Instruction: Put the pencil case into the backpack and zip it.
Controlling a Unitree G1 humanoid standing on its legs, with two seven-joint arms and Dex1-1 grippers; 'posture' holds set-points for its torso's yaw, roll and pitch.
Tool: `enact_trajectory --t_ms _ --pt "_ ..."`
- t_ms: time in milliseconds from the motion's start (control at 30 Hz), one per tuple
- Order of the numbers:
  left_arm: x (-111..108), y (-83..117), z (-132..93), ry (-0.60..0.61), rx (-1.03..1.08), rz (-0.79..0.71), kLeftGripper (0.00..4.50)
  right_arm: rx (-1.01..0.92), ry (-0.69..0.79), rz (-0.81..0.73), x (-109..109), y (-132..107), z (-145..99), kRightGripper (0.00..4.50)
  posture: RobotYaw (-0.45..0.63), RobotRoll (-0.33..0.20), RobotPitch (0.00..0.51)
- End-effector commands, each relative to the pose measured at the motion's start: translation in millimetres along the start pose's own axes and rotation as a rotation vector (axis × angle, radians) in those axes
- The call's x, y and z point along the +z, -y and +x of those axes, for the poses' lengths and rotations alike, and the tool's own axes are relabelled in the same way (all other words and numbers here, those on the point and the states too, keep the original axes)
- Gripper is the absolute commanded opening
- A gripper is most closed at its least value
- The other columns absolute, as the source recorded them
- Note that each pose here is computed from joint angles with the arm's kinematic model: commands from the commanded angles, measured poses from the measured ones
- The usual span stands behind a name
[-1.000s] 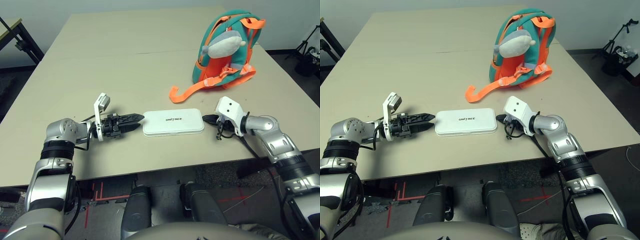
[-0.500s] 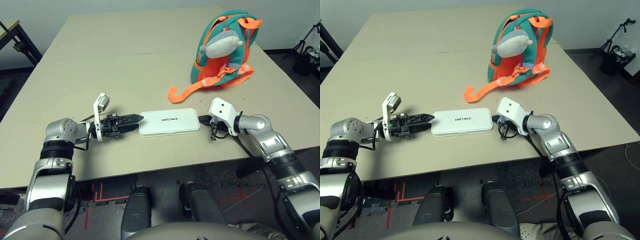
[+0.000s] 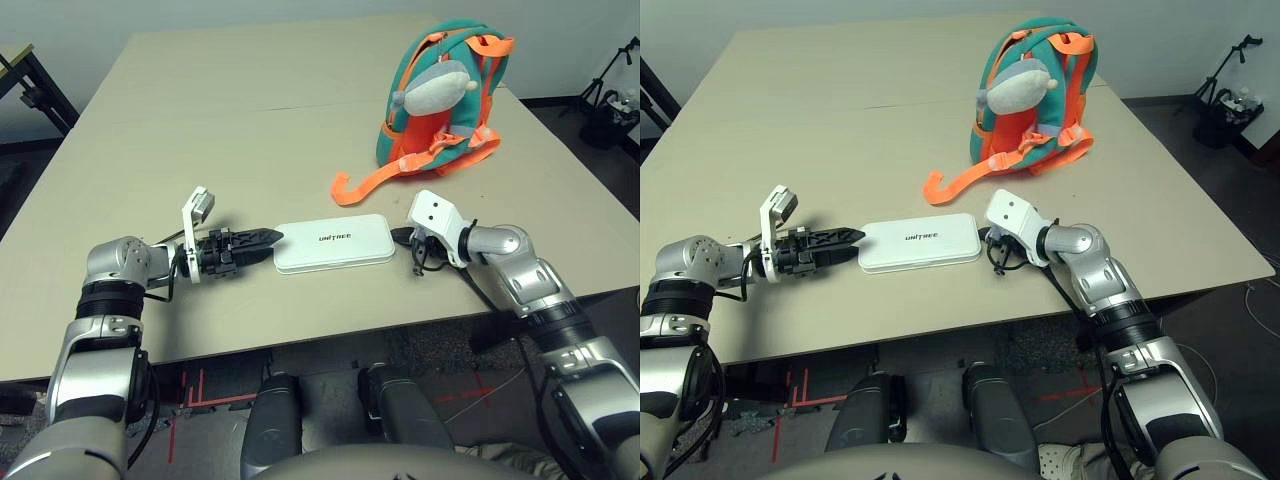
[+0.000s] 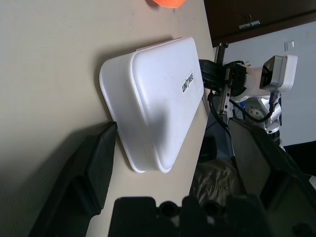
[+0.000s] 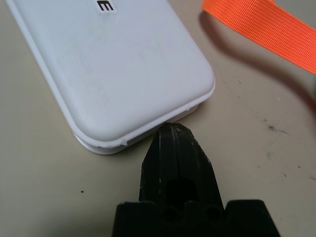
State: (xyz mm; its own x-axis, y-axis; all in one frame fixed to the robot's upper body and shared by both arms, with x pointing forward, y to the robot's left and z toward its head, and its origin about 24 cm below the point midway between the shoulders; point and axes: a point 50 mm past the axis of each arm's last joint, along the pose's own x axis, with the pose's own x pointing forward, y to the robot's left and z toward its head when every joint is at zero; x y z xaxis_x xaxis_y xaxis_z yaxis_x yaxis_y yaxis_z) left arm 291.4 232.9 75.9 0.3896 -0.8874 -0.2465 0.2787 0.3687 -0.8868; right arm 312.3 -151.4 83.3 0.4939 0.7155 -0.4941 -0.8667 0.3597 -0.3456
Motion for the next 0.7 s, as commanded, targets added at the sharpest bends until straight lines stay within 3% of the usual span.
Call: enact_trajectory --t_ms 33,433,700 --pt "-9.3 -8.6 8.1 -0.051 0.042 -0.035 4.50 0.217 0.033 -0.020 8.1 -35.4 26.6 0.02 -0.09 0.000 0.101" --pt "-8.7 -7.8 7.1 -0.062 0.048 -0.037 4.50 0.331 -0.089 -0.169 -3.3 -43.0 34.7 0.02 -0.09 0.000 0.105" --pt "-9.7 -8.1 8.5 -0.073 0.050 -0.039 4.50 0.390 -0.071 -0.215 5.4 -46.0 50.1 0.02 -0.09 0.000 0.104"
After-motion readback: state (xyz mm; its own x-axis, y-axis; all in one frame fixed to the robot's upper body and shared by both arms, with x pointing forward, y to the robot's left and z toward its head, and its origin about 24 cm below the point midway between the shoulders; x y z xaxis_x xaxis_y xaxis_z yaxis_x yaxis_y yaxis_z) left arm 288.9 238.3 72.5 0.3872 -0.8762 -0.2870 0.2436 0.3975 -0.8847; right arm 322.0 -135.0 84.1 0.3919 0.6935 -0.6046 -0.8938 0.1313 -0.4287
